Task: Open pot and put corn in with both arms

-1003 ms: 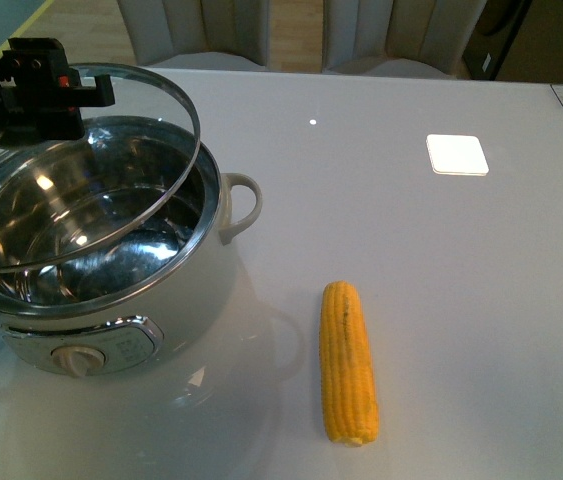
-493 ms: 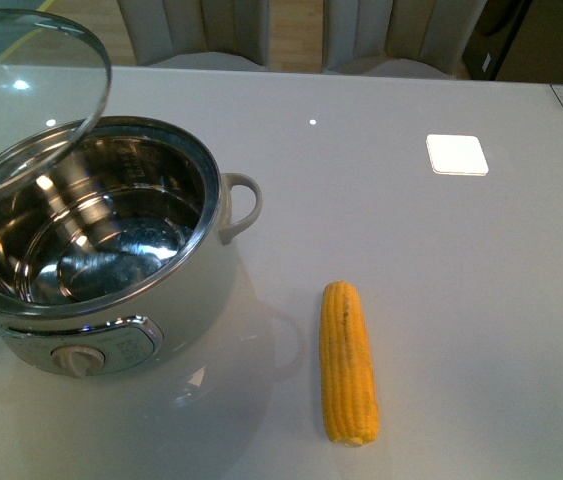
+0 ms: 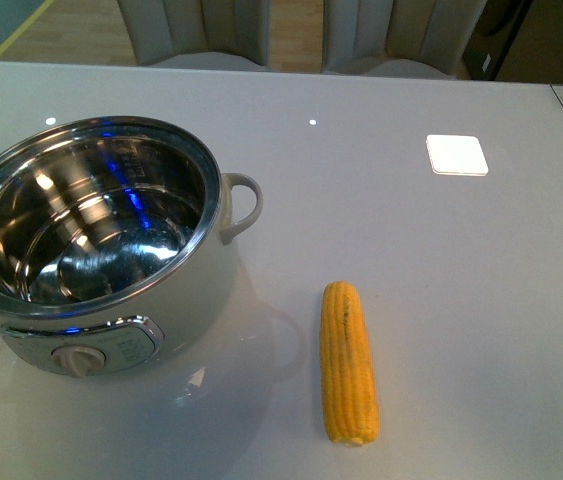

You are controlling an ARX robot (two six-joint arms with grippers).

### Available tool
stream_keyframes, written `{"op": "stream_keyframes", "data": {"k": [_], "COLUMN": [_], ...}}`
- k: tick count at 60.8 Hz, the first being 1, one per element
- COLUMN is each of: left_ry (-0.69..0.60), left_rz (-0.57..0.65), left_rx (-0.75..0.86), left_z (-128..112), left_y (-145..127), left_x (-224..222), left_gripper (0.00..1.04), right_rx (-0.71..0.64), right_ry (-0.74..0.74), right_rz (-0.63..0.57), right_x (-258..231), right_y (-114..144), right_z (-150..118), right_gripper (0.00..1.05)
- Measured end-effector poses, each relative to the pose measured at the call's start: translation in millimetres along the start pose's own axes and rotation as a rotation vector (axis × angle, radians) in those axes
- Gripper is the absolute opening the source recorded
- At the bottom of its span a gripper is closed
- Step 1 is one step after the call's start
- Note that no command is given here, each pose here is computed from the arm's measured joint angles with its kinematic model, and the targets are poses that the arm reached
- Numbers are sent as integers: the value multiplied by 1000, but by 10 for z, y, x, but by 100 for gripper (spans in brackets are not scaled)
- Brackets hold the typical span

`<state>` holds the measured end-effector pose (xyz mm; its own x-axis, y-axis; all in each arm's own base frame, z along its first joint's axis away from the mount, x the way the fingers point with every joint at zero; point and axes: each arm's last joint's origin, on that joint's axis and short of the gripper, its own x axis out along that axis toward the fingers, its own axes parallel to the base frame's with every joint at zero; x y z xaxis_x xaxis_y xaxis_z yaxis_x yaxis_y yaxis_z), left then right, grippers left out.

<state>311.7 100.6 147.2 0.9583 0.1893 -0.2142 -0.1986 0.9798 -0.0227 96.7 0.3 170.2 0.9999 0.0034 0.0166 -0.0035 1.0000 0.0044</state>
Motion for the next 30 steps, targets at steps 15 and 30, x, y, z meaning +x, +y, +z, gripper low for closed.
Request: {"op": "stream_keyframes", "data": {"k": [15, 30], "left_ry": [24, 42], "left_rz": [70, 137], "left_rx": [7, -4], "left_z": [-218, -401], "left_y": [393, 748], "left_x": [81, 224], "left_gripper": [41, 41], "right_rx": [0, 0], "right_ry": [0, 0], "right_rz": [0, 0], "right_x": [0, 0], "right_y": [0, 0], "right_z": [0, 0], "right_gripper": [96, 96]}}
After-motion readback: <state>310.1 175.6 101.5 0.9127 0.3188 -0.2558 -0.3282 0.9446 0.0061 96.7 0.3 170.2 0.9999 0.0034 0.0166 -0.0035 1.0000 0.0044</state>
